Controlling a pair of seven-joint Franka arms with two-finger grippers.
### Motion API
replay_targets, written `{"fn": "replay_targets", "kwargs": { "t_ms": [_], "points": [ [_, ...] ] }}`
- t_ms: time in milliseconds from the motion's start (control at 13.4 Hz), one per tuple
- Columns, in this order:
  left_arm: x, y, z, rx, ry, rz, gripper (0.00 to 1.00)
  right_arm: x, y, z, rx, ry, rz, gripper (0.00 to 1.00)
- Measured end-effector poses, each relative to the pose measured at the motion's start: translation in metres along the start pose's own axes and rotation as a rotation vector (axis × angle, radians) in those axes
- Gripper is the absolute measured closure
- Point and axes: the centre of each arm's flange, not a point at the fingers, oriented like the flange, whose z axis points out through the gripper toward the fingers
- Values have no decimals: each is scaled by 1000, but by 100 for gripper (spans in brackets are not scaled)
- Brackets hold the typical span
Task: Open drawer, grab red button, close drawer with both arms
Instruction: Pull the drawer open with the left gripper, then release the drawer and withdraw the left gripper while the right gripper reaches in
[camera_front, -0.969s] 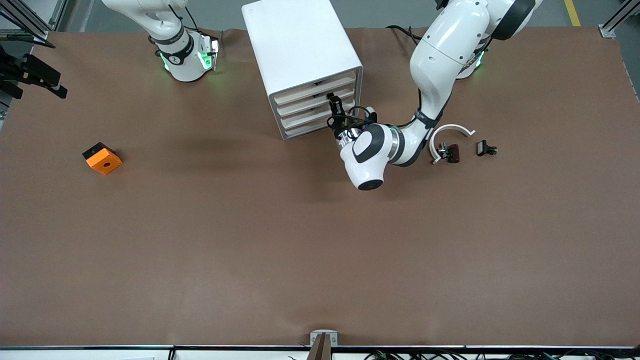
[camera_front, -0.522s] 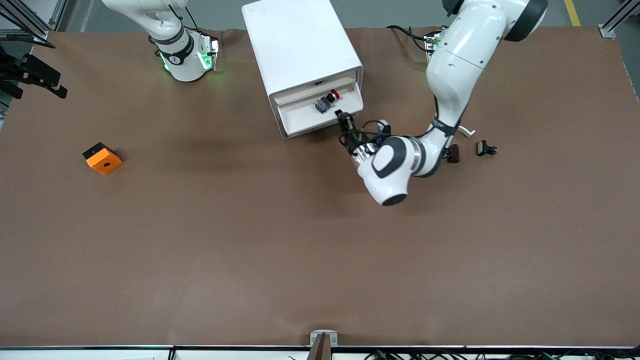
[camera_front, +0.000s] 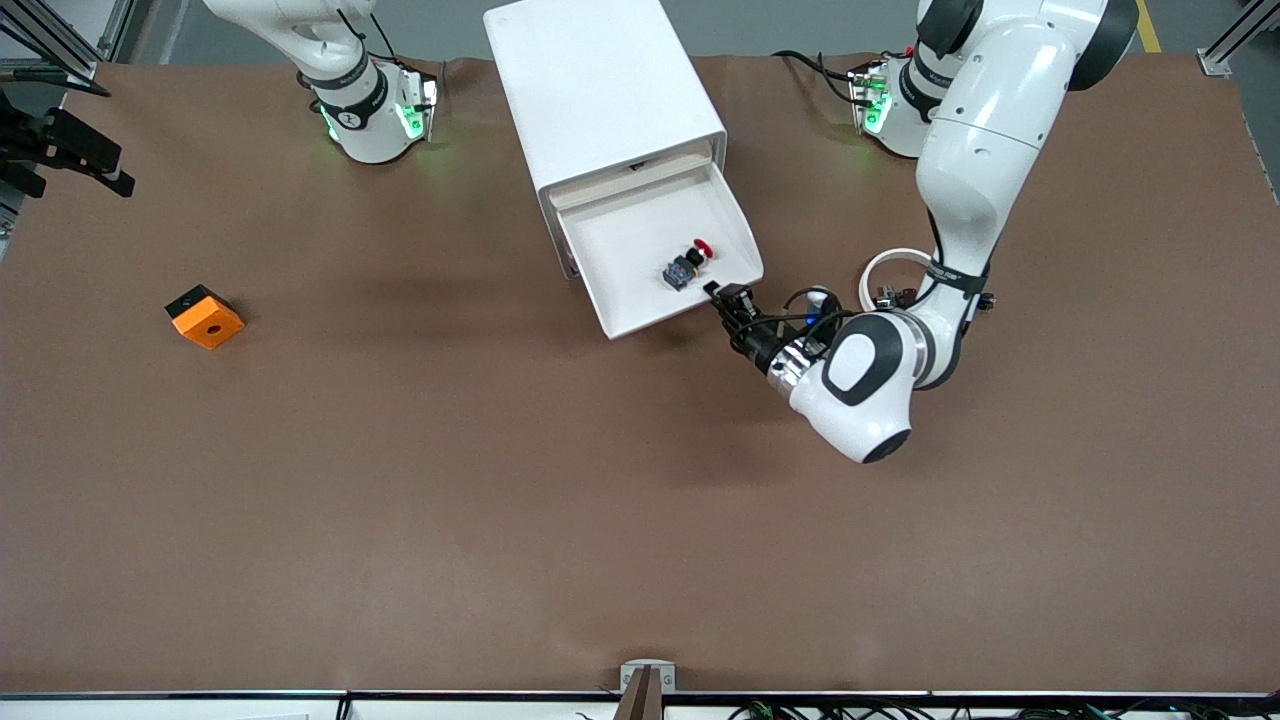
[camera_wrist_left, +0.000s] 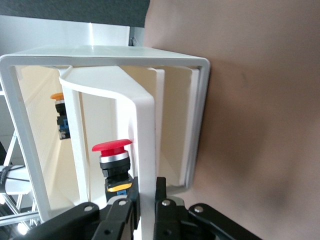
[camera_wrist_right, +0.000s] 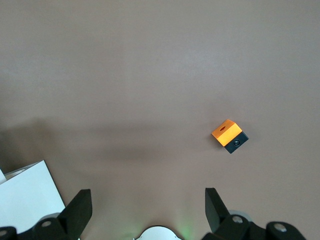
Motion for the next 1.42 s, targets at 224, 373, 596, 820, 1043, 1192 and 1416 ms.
{"fn": "replay_targets", "kwargs": {
  "t_ms": [224, 373, 596, 820, 1043, 1192, 1416],
  "points": [
    [3, 5, -27, -24, -46, 5, 74, 0, 0, 0, 0, 0, 0, 0],
    [7, 5, -47, -36, -77, 10, 54, 0, 0, 0, 0, 0, 0, 0],
    [13, -1, -91, -118, -93, 32, 19, 0, 0, 0, 0, -1, 0, 0],
    [16, -27, -135, -323, 4, 80, 0, 0, 0, 0, 0, -1, 0, 0],
    [35, -61, -188, -489, 73, 228, 0, 1, 0, 0, 0, 3, 0, 0],
    [63, -79, -229, -574, 133, 383, 0, 6, 1, 7, -2, -8, 1, 0],
    [101, -124, -281, -686, 278, 699, 0, 42, 4, 59, -7, -93, 8, 0]
  ]
}}
